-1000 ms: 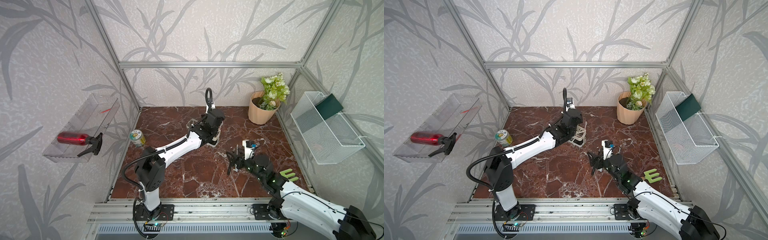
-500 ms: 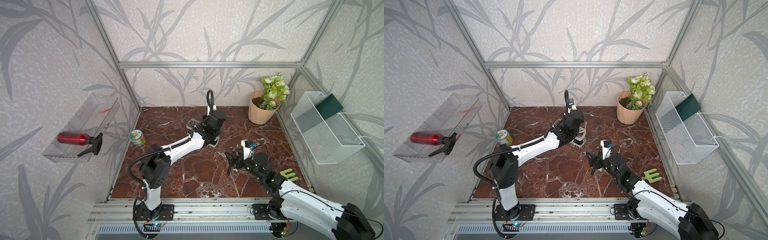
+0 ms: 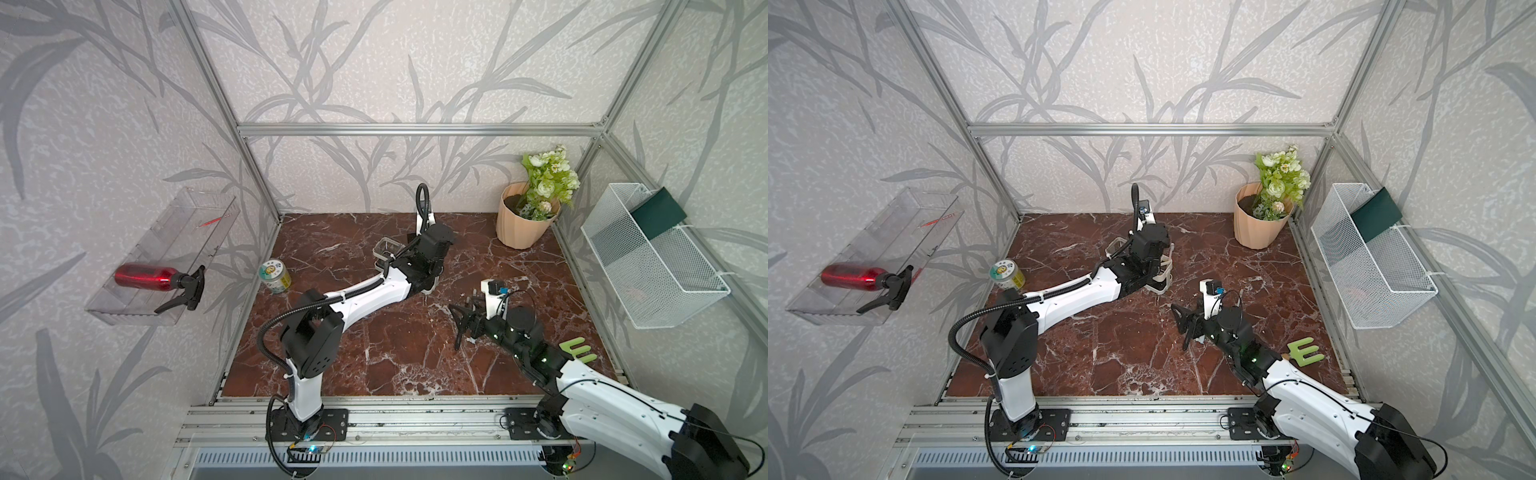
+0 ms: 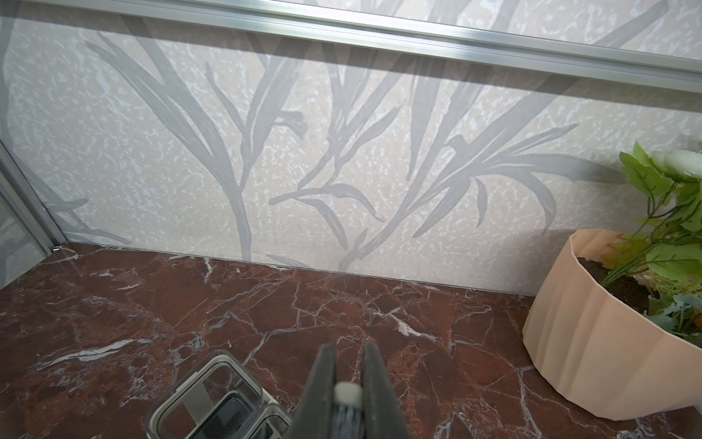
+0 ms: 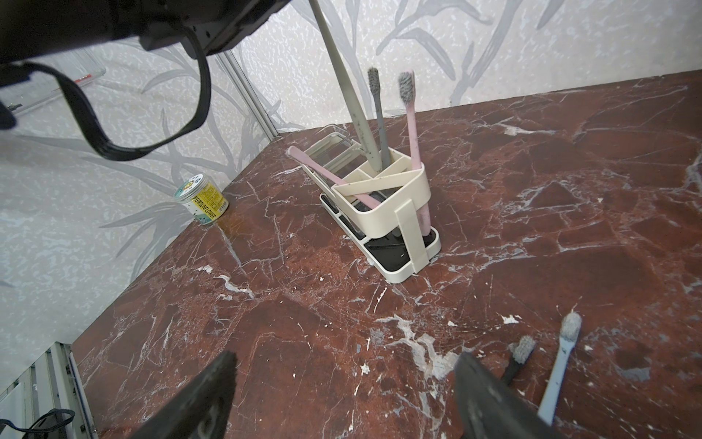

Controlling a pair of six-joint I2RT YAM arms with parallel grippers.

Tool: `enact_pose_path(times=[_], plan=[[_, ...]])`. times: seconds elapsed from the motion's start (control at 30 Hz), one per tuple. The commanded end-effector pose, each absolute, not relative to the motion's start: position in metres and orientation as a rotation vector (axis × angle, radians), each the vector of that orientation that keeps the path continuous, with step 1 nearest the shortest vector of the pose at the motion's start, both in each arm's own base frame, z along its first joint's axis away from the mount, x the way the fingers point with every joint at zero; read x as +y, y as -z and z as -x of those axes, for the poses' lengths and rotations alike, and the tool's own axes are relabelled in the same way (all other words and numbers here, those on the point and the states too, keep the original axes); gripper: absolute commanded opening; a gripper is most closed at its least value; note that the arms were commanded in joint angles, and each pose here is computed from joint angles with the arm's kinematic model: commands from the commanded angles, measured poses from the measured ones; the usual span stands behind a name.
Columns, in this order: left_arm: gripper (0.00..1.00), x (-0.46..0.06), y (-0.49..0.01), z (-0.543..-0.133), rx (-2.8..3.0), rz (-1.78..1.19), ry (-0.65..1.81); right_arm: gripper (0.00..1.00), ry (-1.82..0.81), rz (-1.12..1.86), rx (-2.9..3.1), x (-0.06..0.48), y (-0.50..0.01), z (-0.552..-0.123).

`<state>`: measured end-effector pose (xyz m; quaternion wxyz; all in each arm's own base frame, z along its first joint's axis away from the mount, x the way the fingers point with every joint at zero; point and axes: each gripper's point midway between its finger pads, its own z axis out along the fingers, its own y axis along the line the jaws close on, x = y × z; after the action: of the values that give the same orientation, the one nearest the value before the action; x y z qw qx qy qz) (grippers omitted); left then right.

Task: Place the toothbrush into the toothbrush holder
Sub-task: Place the toothbrush in the toothbrush holder.

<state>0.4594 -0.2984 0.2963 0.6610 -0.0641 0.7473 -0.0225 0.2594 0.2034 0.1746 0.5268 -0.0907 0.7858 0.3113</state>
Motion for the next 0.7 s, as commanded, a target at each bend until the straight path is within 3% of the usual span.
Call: enact_pose_path(times=[0.0, 0.67], plan=[[0.0, -0.298, -0.297, -0.462, 1.658, 0.158, 0.011, 0.89, -0.763, 0.214, 1.855, 0.205, -0.18, -0.26], [0.0, -0.299, -0.253, -0.471, 1.692, 0.192, -0.048, 0.89, -0.792, 0.235, 1.858, 0.211, -0.18, -0.259]])
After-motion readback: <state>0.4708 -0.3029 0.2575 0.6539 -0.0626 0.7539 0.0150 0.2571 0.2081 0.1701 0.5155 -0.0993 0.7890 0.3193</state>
